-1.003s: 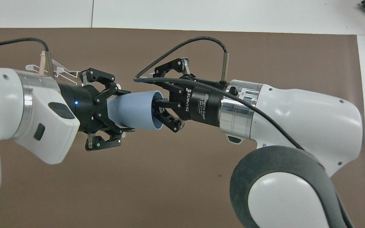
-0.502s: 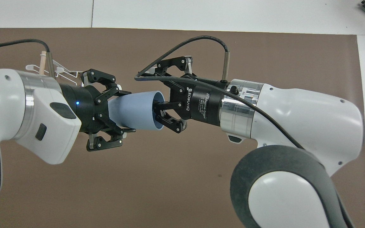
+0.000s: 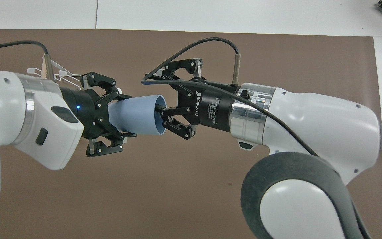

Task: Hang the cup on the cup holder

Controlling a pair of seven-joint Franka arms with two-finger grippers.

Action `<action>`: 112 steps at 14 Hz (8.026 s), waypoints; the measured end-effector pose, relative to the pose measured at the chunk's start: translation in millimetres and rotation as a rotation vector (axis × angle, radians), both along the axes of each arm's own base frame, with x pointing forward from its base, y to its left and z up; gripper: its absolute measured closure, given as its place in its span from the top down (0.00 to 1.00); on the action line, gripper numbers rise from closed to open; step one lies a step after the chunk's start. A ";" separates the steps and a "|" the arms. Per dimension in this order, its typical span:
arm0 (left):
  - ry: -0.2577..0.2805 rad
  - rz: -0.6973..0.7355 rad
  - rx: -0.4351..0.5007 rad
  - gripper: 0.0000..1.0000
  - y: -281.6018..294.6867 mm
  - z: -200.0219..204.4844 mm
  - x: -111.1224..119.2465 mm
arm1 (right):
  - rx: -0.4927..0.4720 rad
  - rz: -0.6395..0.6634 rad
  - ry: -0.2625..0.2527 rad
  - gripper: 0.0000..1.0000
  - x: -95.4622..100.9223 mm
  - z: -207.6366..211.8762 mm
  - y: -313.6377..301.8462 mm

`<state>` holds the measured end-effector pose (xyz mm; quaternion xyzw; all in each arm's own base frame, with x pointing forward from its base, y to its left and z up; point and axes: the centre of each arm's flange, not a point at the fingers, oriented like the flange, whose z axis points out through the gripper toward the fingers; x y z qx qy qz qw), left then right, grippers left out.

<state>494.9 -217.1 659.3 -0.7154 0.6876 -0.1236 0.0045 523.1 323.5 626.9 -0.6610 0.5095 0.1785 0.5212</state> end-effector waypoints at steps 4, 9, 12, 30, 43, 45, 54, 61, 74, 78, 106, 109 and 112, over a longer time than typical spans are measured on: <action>-0.088 0.001 0.273 0.78 21.3 -3.4 7.6 | -0.122 0.125 -0.253 0.77 -0.4 -2.5 2.4; -0.146 -0.053 0.642 0.78 25.0 -43.1 36.5 | -0.480 0.446 -0.548 0.72 -5.8 -17.1 7.7; -0.171 -0.129 0.922 0.78 -1.9 -88.7 66.5 | -0.797 0.682 -0.616 0.72 -14.0 -29.6 7.4; -0.236 -0.051 1.105 0.78 16.6 -170.9 103.8 | -1.214 1.273 -0.490 1.00 17.7 -12.5 -162.7; -0.242 -0.097 1.052 0.78 44.4 -207.7 112.5 | -1.269 1.137 -0.529 1.00 41.8 -12.3 -206.1; -0.245 -0.099 1.052 0.78 44.1 -207.2 112.0 | -1.270 1.138 -0.536 1.00 41.7 -12.4 -203.3; -0.270 -0.113 1.088 0.78 44.3 -204.0 113.7 | -1.287 1.116 -0.566 1.00 43.6 -30.1 -203.3; -0.303 -0.134 1.092 0.78 43.6 -202.2 116.4 | -1.290 1.108 -0.563 1.00 42.2 -28.3 -207.8; -0.306 -0.150 1.040 0.78 78.0 -221.8 125.0 | -1.289 1.108 -0.556 1.00 42.4 -30.3 -210.6; -0.307 -0.150 1.040 0.85 77.6 -221.5 124.9 | -1.289 1.108 -0.555 1.00 42.2 -30.1 -210.6; 0.248 0.965 0.229 1.00 113.0 -35.4 0.1 | -1.286 1.111 -0.549 1.00 41.0 -31.2 -211.4; 0.299 1.047 0.118 1.00 116.2 -23.3 3.3 | -1.286 1.111 -0.549 1.00 41.0 -31.2 -211.4; 0.308 1.112 0.053 1.00 133.9 -9.1 10.4 | -1.286 1.111 -0.549 1.00 41.0 -31.2 -211.4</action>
